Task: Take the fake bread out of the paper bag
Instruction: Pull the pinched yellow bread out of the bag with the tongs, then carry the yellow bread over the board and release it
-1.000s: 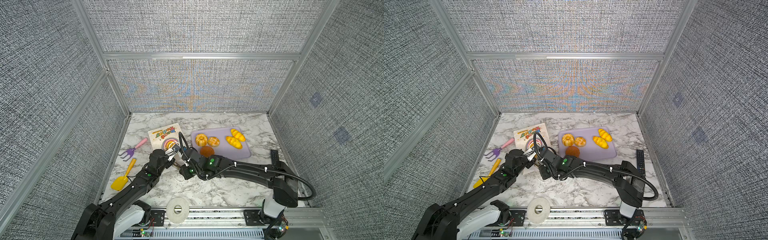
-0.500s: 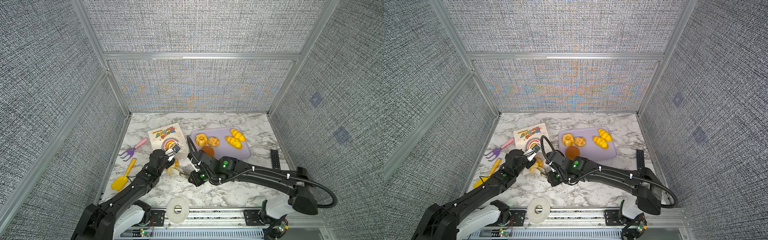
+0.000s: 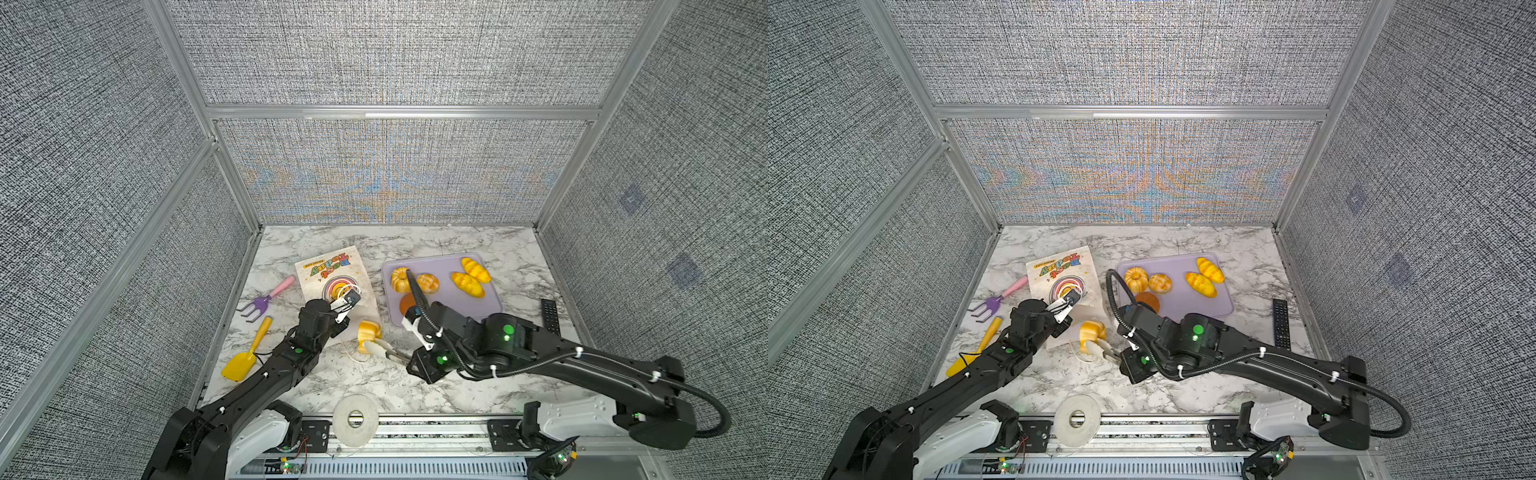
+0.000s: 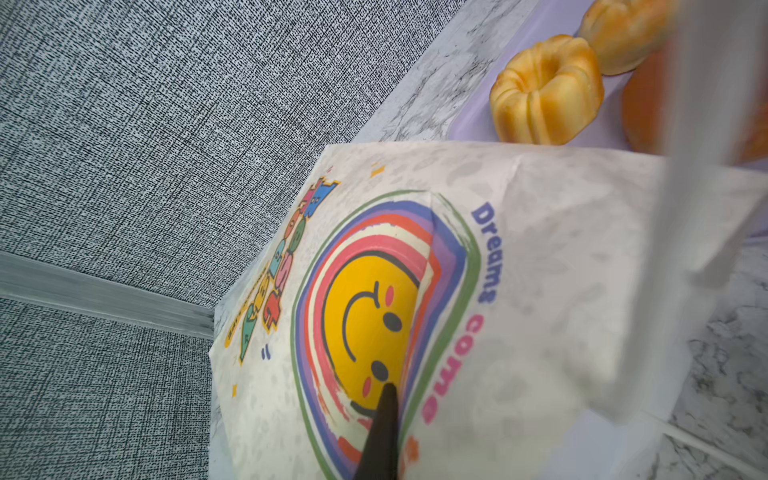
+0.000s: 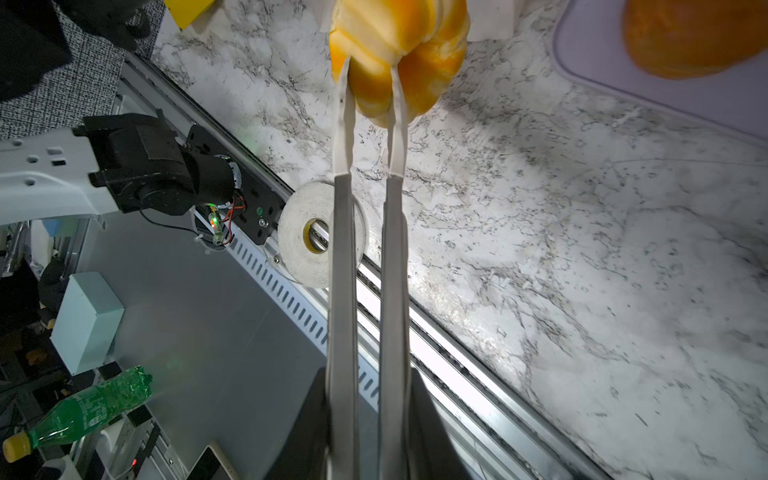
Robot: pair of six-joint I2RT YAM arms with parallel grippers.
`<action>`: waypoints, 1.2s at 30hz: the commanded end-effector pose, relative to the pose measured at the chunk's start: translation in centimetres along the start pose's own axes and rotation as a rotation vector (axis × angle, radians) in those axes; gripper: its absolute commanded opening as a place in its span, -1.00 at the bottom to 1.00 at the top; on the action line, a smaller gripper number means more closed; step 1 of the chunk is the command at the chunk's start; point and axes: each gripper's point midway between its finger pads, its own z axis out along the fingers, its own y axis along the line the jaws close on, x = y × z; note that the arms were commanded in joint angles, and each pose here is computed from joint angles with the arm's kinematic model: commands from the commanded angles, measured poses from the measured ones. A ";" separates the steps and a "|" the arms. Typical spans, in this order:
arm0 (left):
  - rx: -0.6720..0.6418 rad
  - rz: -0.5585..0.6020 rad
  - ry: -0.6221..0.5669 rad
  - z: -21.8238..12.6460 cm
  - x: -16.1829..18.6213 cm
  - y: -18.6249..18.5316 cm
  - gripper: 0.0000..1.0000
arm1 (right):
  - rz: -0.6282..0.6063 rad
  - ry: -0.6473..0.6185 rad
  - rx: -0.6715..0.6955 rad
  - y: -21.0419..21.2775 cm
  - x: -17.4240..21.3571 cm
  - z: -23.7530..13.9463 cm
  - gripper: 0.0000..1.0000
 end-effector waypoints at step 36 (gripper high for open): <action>0.001 0.011 -0.015 -0.2 -0.2 0.0 -1.00 | 0.173 0.188 0.524 -20.2 -2.3 -2.8 -1.00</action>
